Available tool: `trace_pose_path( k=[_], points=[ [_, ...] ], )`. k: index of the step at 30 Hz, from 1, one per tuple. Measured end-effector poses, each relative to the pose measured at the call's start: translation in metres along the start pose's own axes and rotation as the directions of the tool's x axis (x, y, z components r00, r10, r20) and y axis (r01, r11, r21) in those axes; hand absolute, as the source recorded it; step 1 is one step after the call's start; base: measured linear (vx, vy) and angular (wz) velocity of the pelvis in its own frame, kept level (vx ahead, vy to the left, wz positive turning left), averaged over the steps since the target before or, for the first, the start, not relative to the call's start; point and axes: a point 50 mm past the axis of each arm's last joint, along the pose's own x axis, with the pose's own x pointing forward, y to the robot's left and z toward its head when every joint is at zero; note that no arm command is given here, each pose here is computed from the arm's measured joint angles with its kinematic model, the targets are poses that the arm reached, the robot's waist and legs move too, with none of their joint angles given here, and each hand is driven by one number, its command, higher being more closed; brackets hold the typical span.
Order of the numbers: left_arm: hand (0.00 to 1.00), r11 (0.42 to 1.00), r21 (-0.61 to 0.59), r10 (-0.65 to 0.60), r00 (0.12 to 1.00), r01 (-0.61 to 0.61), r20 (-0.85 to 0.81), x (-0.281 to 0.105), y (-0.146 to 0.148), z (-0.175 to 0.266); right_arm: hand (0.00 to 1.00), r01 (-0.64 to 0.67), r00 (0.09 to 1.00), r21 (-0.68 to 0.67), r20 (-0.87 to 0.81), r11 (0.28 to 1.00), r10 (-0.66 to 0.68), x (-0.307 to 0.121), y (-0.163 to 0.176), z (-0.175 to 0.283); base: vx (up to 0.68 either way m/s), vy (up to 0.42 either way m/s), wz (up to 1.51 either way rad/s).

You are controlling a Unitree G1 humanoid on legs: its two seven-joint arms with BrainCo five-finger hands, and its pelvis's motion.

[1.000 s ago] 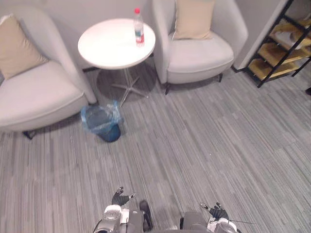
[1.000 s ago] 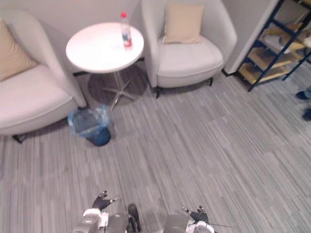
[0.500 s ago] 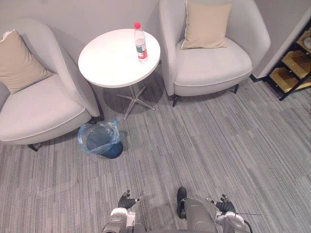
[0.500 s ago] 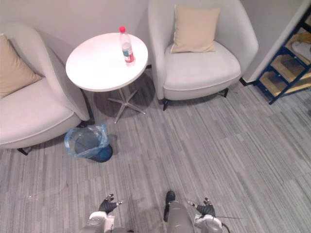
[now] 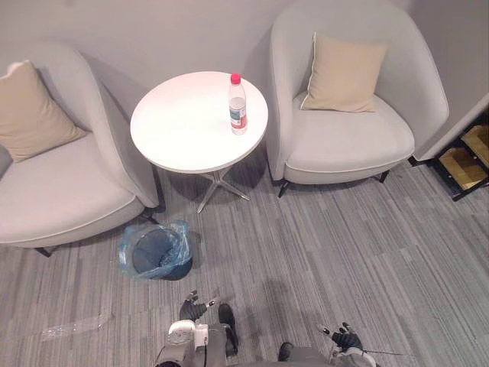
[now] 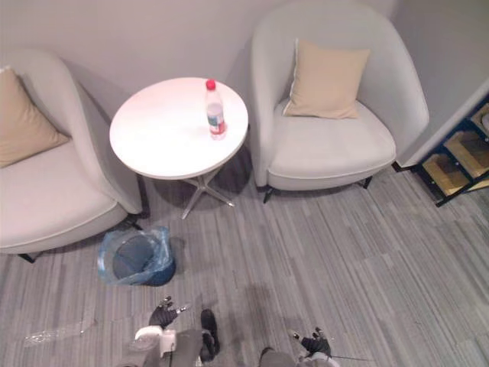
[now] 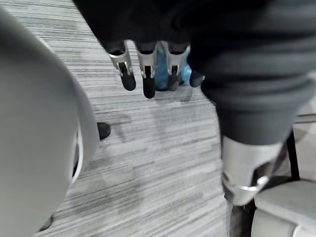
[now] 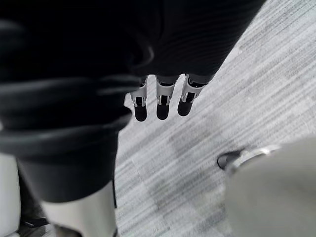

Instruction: Gather rubbish on tea table into small bin, then transfer packed bag to large trash can.

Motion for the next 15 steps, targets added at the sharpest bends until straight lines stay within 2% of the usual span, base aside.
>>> trace_pose_path(
  k=[6, 9, 12, 13, 15],
  points=[
    [0.0, 0.998, 0.057, -0.004, 0.999, 0.007, -0.05, -0.003, 0.007, -0.014, 0.0, -0.03, 0.998, -0.042, 0.05, 0.999, 0.032, 0.004, 0.007, 0.016, 0.41, 0.043, 0.14],
    [0.0, 0.998, 0.054, -0.01, 0.998, 0.013, -0.058, -0.004, 0.006, -0.016, 0.0, -0.038, 0.994, -0.055, 0.096, 0.998, 0.044, 0.006, 0.006, 0.03, 0.42, -0.193, 0.35],
    [0.0, 0.998, 0.062, -0.004, 0.997, 0.008, -0.073, -0.005, 0.011, -0.021, 0.0, -0.029, 0.997, -0.05, 0.066, 0.998, 0.032, 0.004, 0.001, 0.02, 0.38, -0.252, 0.62],
    [0.0, 0.998, 0.05, -0.04, 0.996, 0.044, -0.074, -0.005, -0.003, -0.02, 0.0, 0.001, 0.997, -0.074, 0.071, 0.997, 0.004, 0.006, -0.011, 0.025, 0.41, -0.273, 0.44],
    [0.0, 0.998, 0.036, -0.053, 0.996, 0.055, -0.07, -0.005, -0.009, -0.019, 0.0, 0.005, 0.998, -0.077, 0.06, 0.997, -0.001, 0.006, -0.013, 0.023, 0.39, -0.308, 0.41]
  ],
)
